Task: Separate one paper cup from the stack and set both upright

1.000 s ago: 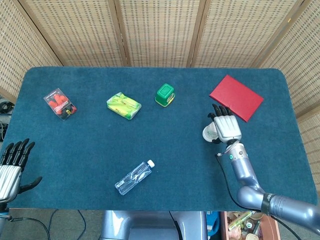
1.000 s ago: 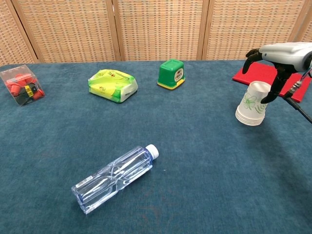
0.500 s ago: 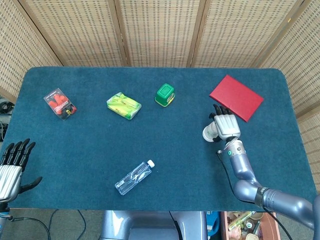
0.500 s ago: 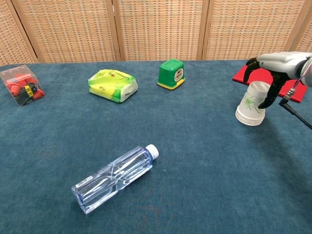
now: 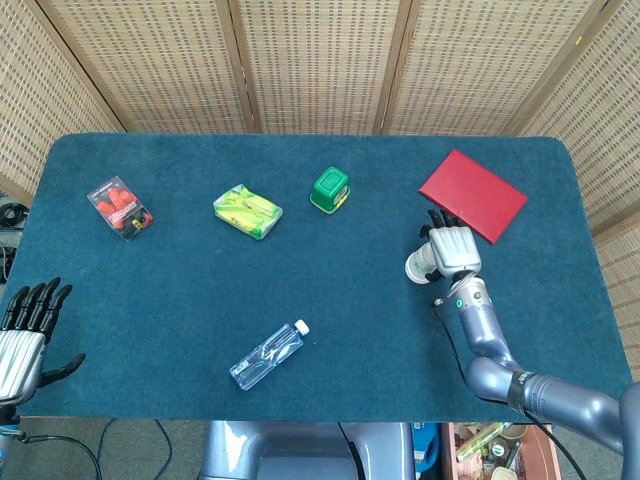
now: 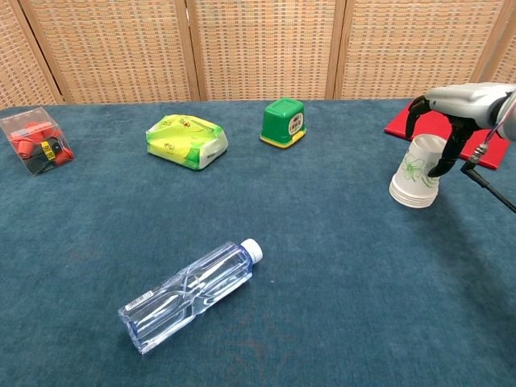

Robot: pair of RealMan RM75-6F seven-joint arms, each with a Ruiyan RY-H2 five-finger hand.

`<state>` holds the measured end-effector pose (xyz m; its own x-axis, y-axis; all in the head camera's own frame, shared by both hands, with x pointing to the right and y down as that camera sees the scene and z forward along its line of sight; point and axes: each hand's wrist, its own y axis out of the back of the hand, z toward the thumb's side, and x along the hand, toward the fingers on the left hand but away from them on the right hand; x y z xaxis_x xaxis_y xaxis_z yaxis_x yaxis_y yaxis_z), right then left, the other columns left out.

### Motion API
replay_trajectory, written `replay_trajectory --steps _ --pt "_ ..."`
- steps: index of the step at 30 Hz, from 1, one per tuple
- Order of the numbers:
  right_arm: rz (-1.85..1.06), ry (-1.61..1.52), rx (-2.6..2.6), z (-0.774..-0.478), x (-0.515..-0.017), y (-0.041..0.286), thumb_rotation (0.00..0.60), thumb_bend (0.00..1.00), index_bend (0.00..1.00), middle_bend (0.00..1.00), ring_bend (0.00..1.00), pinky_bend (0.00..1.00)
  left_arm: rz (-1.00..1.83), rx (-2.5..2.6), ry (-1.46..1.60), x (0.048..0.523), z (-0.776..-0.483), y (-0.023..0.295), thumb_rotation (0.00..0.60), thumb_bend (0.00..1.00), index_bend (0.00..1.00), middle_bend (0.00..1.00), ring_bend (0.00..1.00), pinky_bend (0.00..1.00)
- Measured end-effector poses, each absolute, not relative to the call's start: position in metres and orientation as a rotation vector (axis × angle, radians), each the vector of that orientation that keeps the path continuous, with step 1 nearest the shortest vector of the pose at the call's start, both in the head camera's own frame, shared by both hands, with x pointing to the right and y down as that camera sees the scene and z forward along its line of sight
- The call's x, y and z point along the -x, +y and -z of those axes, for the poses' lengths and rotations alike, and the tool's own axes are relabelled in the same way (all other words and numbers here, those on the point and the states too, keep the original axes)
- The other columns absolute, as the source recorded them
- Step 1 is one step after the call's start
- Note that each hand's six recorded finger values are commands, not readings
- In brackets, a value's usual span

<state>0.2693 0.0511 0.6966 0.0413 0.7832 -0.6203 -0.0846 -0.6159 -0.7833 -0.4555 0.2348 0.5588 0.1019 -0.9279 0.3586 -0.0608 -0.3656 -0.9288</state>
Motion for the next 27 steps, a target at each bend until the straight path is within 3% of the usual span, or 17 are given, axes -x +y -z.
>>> replay_trajectory --steps 18,21,27 --pt "-1.655 -0.725 1.658 -0.6982 -0.2705 0.0556 0.600 0.25 0.44 0.20 0.02 0.26 1.365 1.590 0.997 0.4539 -0.5594 0.2356 0.600 0.20 0.00 0.00 0.00 0.00" --pt "-1.660 -0.725 1.663 -0.6996 -0.2704 0.0564 0.600 0.26 0.47 0.24 0.07 0.33 1.365 1.591 1.002 0.4545 -0.5594 0.2356 0.600 0.20 0.00 0.00 0.00 0.00" --pt "-1.646 -0.736 1.660 -0.6991 -0.2685 0.0566 0.600 0.31 0.61 0.41 0.29 0.58 1.370 1.595 1.004 0.4556 -0.5612 0.2354 0.600 0.20 0.00 0.00 0.00 0.00"
